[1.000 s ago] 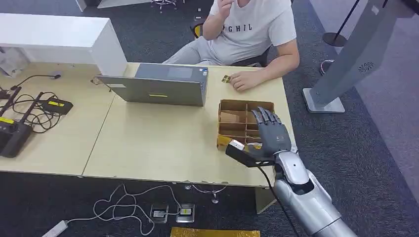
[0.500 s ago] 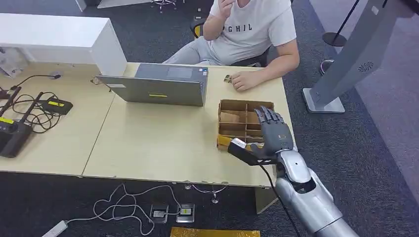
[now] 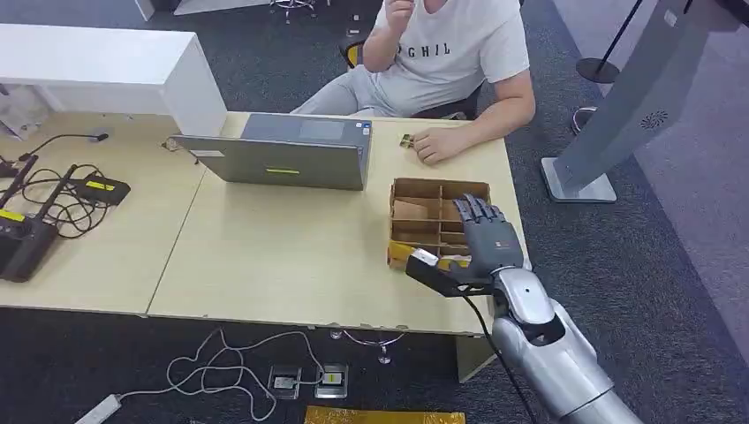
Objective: Pass the card to the sensor for recognition and then transmit it.
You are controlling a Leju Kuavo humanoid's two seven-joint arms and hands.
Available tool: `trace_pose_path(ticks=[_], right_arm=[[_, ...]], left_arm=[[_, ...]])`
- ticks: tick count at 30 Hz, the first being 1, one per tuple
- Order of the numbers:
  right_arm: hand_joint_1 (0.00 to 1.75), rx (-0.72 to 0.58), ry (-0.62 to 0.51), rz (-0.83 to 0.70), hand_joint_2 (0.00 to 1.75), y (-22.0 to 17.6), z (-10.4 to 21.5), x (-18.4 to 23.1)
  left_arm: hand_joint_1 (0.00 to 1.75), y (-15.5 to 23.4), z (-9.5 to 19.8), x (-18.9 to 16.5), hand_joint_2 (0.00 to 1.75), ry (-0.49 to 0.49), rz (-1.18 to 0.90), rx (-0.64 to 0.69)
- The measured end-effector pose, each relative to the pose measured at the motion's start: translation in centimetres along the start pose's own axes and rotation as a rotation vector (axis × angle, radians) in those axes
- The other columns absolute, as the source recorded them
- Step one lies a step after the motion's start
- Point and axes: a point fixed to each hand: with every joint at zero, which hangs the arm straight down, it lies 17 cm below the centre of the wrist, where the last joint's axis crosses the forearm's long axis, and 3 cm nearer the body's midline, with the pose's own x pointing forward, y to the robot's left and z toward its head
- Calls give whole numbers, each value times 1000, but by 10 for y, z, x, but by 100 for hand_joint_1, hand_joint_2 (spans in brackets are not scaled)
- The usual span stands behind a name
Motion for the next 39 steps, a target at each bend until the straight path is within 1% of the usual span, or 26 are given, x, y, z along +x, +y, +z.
trace_pose_path(ticks=[16, 30, 39], right_arm=[[0, 21, -24, -24, 175, 0, 1, 9], [0, 2, -28, -33, 175, -3, 0, 11], [0, 13, -24, -29, 175, 5, 1, 11]], left_arm=[[0, 1, 0, 0, 0, 3, 8, 8], [0, 0, 0, 0, 0, 3, 8, 0], [0, 0, 0, 0, 0, 2, 5, -1]])
